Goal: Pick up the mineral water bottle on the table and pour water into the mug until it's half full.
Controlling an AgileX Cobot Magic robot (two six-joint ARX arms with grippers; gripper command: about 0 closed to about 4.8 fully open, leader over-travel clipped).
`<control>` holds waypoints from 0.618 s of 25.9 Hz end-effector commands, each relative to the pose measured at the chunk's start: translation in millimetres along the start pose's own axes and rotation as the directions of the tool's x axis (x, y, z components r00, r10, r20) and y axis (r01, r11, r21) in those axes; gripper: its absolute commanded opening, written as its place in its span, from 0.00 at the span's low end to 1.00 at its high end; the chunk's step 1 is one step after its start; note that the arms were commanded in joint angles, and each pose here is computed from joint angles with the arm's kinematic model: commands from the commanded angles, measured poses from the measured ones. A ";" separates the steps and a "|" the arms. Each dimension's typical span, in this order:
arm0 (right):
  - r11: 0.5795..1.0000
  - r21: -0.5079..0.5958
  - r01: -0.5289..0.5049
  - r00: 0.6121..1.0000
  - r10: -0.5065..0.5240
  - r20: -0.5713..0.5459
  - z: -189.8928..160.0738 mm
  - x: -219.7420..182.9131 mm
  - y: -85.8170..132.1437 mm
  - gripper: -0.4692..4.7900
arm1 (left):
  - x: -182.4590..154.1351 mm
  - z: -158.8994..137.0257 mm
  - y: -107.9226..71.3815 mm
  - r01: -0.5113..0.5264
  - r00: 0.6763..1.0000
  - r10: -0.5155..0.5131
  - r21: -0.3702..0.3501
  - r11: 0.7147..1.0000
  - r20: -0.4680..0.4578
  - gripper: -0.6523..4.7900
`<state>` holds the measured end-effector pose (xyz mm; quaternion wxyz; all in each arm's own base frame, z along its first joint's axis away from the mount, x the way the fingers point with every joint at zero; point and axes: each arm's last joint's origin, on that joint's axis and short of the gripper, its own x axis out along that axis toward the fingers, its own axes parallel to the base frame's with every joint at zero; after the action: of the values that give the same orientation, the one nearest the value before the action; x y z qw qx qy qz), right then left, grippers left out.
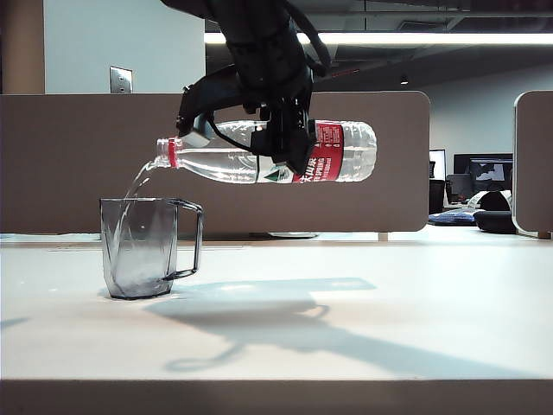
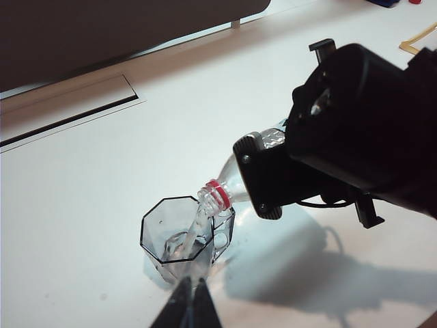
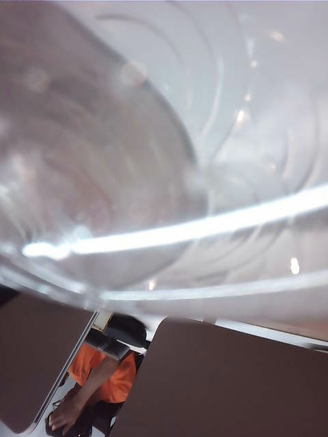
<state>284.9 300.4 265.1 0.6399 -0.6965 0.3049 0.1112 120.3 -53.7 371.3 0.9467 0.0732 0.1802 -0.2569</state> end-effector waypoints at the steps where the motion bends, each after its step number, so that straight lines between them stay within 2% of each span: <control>1: 0.998 0.043 0.055 0.998 -0.055 -0.005 -1.4 -6.4 -10.0 0.57 | -2.2 2.1 -0.1 0.002 1.000 -0.002 0.001 1.000 0.013 0.11; 16: 0.996 0.047 0.077 0.997 -0.076 -0.020 -2.7 -2.7 -14.0 0.57 | -2.2 2.1 -0.1 0.002 1.000 -0.002 0.001 1.000 0.013 0.11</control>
<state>289.3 298.6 267.0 0.6397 -0.7010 0.3000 0.0964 120.3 -53.8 371.3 0.9466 0.0732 0.1802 -0.2571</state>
